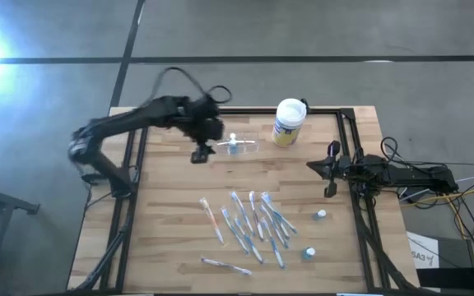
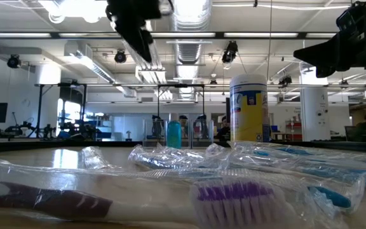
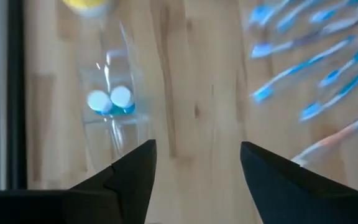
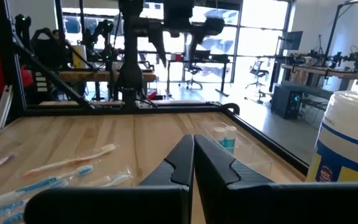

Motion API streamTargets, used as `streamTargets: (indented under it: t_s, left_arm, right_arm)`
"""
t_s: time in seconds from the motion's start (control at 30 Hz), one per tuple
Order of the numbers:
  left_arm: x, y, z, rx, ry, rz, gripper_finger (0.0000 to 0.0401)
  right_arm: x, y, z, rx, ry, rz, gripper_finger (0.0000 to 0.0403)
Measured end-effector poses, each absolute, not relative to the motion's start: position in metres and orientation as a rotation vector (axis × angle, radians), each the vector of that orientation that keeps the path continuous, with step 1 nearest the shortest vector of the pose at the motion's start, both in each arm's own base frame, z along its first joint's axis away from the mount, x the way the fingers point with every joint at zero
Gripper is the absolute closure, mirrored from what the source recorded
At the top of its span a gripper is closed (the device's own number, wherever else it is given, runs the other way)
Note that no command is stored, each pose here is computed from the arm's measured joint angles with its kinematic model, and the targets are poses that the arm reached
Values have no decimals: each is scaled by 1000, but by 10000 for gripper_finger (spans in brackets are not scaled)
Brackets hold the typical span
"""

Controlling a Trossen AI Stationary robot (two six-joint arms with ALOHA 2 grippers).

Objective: Pick & Place toothbrushing station
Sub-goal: Put the blue mouthwash bottle into the transparent toothbrush holder

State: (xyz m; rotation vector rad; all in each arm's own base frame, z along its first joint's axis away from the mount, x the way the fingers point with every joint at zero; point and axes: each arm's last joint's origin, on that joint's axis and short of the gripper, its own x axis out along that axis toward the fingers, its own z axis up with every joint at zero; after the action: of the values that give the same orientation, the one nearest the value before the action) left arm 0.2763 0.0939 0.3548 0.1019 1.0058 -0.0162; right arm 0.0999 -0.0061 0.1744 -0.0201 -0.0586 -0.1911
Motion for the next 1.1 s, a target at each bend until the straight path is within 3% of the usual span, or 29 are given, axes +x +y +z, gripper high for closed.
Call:
streamTargets:
  t_s: [0.23, 0.4, 0.53, 0.83, 1.1]
  left_arm:
    - [200, 65, 359, 60, 623, 73, 223]
    - [162, 51, 330, -78, 365, 138, 310]
    - [147, 42, 306, -122, 179, 53, 387]
    - [134, 34, 255, -93, -55, -49, 397]
    - [131, 33, 232, -63, -34, -43, 396]
  right_arm:
    - [100, -6, 175, 4, -62, -189, 394]
    - [100, -6, 175, 13, -64, -189, 394]
    - [100, -6, 175, 10, -64, -189, 394]
    - [99, -6, 181, 26, -111, -192, 394]
    - [96, -6, 221, 63, -29, -200, 394]
